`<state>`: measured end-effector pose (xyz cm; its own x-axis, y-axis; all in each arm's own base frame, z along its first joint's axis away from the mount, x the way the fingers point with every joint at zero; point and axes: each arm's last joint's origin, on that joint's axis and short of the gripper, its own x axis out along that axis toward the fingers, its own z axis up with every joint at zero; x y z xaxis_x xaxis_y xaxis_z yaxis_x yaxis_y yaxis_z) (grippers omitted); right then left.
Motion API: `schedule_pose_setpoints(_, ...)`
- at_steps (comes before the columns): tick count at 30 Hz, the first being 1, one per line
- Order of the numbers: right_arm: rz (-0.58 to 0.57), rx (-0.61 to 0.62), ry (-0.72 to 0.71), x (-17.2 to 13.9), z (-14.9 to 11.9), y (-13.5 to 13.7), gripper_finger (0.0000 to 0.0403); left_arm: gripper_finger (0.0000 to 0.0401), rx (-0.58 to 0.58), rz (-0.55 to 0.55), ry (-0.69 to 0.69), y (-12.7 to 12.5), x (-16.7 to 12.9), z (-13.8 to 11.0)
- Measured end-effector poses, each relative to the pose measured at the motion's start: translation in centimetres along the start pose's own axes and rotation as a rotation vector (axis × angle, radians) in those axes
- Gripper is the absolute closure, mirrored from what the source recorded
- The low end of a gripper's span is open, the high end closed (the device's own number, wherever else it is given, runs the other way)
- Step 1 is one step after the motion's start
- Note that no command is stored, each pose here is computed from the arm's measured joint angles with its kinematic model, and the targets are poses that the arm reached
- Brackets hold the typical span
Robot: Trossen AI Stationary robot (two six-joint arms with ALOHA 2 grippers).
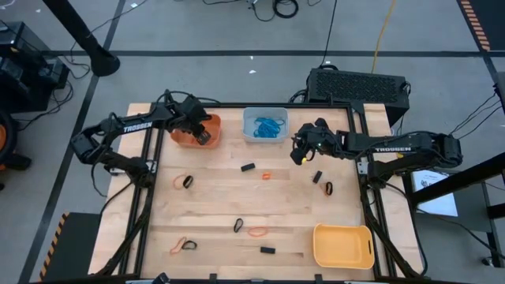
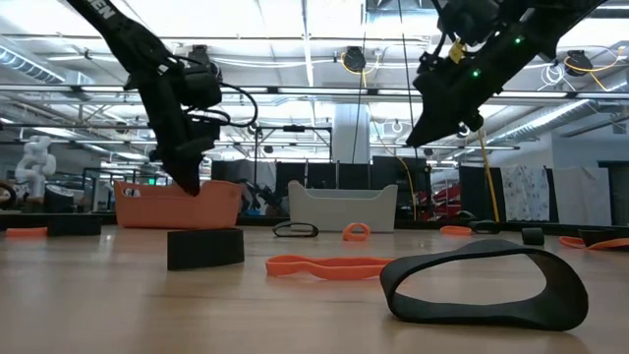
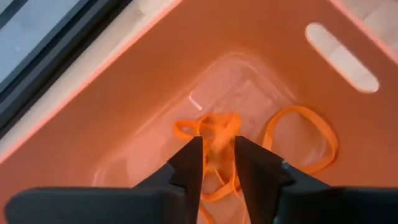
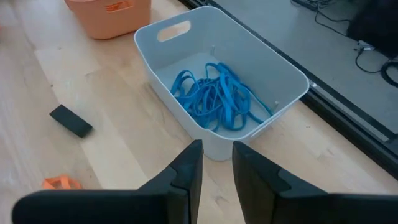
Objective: Sort rubber bands into baskets
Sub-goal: Put the orange rubberband into the orange bin
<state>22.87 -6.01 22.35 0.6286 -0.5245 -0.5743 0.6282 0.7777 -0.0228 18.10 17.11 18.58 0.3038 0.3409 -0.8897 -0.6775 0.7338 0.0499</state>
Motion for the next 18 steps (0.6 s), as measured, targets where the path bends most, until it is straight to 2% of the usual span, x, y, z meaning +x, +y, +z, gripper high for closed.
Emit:
schedule_pose_setpoints(5, 0.000, -0.001, 0.000, 0.0, 0.0, 0.0, 0.0323, 0.0273, -0.021, 0.044, 0.045, 0.2, -0.7, 0.3)
schedule_pose_setpoints(11, -0.005, -0.006, 0.019, 0.0, -0.2, -0.1, 0.0323, 0.0255, -0.019, 0.040, 0.049, 0.2, -1.9, 1.4)
schedule_pose_setpoints(14, -0.027, 0.031, 0.054, 0.1, -0.5, -0.4, 0.0323, 0.0255, -0.006, -0.043, 0.005, -0.5, -2.6, 2.4)
schedule_pose_setpoints(18, -0.103, 0.166, 0.113, 0.7, -0.9, -1.7, 0.0325, 0.0255, 0.056, -0.199, -0.116, -2.7, -3.5, 4.1)
